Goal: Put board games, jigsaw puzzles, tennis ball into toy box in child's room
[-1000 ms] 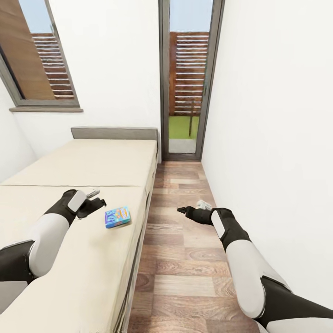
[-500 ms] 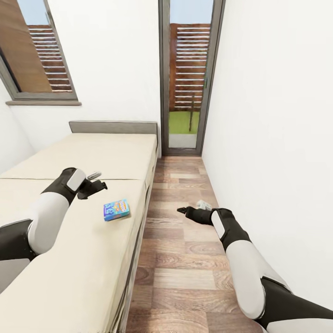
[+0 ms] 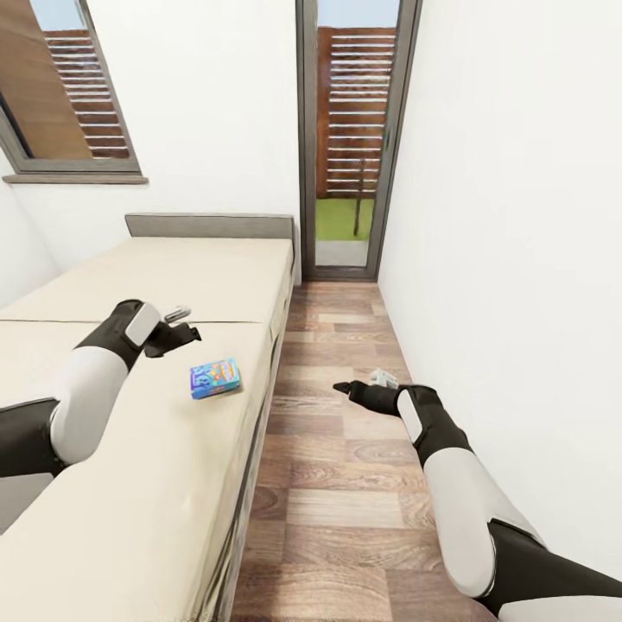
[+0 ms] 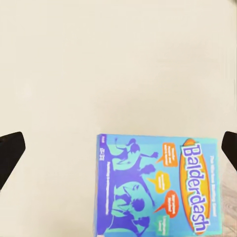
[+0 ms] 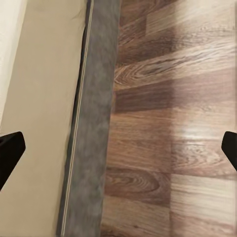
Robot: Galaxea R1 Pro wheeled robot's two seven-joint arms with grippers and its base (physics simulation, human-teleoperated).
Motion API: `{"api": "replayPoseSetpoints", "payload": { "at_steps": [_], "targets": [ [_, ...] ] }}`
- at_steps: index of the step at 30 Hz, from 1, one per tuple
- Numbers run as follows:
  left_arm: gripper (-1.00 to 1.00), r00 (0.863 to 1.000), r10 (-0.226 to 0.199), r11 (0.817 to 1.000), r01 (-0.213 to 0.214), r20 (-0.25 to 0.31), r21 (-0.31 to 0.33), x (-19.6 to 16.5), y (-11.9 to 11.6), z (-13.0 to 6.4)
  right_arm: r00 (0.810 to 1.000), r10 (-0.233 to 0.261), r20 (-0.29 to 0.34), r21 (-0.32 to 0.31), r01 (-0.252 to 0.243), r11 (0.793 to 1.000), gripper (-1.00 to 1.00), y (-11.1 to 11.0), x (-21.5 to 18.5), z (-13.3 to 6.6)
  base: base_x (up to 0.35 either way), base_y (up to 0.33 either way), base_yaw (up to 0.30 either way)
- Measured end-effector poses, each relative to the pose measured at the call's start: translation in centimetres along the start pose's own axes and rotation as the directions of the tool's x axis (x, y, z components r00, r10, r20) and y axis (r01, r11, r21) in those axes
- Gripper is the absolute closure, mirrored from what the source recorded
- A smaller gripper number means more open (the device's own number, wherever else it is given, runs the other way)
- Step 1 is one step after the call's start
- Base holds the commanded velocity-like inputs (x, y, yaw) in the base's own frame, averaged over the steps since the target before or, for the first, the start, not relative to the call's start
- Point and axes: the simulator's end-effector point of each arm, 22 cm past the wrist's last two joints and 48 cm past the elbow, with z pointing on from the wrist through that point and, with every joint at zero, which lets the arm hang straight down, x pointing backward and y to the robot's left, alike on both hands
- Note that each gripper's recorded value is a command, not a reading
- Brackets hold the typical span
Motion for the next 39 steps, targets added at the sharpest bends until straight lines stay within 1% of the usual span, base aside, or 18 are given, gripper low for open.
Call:
{"api": "replayPoseSetpoints", "payload": {
  "at_steps": [3,4,5,6,11,17,25,28,31,34,38,39],
  "targets": [
    [-1.00,1.000,0.015,1.000,-0.015,0.001,0.020,0.6,-0.2,0.8,1.000,0.000,0.002,-0.032,0.000,0.999,-1.00,0.2,0.3,0.3,0.000,0.000,0.000],
    [-1.00,1.000,0.018,1.000,-0.018,0.000,0.025,0.8,-0.2,1.0,1.000,-0.001,0.004,-0.049,0.001,0.999,-1.00,0.5,0.3,0.3,0.000,0.000,0.000],
    [-1.00,1.000,0.021,0.999,-0.021,0.002,0.031,1.0,-0.2,1.3,1.000,-0.004,0.004,-0.085,0.004,0.996,-1.00,1.2,0.1,0.1,0.000,0.000,0.000],
    [-1.00,1.000,0.022,0.999,-0.022,0.003,0.033,1.2,-0.2,1.6,1.000,-0.005,0.002,-0.100,0.005,0.995,-1.00,1.4,0.1,0.1,0.000,0.000,0.000],
    [-1.00,1.000,0.022,0.999,-0.022,0.008,0.037,2.2,0.3,3.0,1.000,-0.005,-0.002,-0.139,0.005,0.990,-1.00,1.5,0.5,0.1,0.000,0.000,0.000],
    [-1.00,1.000,0.022,0.999,-0.022,0.004,0.036,3.7,0.9,4.6,1.000,-0.002,-0.007,-0.150,0.001,0.989,-1.00,0.7,1.5,0.7,0.000,0.000,0.000],
    [-1.00,1.000,0.019,0.999,-0.019,-0.007,0.036,5.5,1.6,6.6,1.000,0.003,-0.016,-0.149,-0.006,0.989,-1.00,-0.8,3.2,1.9,0.000,0.000,0.000],
    [-1.00,1.000,0.019,0.999,-0.018,-0.024,0.037,6.3,1.7,7.7,1.000,0.012,-0.029,-0.143,-0.016,0.990,-1.00,-1.5,3.9,2.6,0.000,0.000,0.014],
    [-1.00,1.000,0.009,0.998,-0.008,-0.018,0.060,6.0,1.2,8.1,0.999,0.019,-0.039,-0.138,-0.024,0.990,-1.00,-2.1,4.5,3.2,0.000,0.000,0.029],
    [-1.00,1.000,0.014,0.998,-0.012,-0.020,0.062,6.0,1.2,8.1,0.999,0.021,-0.038,-0.136,-0.026,0.990,-1.00,-2.3,4.7,3.3,0.000,0.000,0.013],
    [-1.00,0.999,-0.018,0.997,0.020,-0.030,0.080,6.1,1.4,8.2,0.999,0.022,-0.039,-0.134,-0.027,0.991,-1.00,-2.5,4.9,3.3,0.000,0.000,0.006],
    [-1.00,0.999,-0.020,0.997,0.022,-0.030,0.080,6.0,1.5,8.2,0.999,0.022,-0.039,-0.133,-0.027,0.991,-1.00,-2.5,4.9,3.3,0.000,0.000,0.003]
  ]
}}
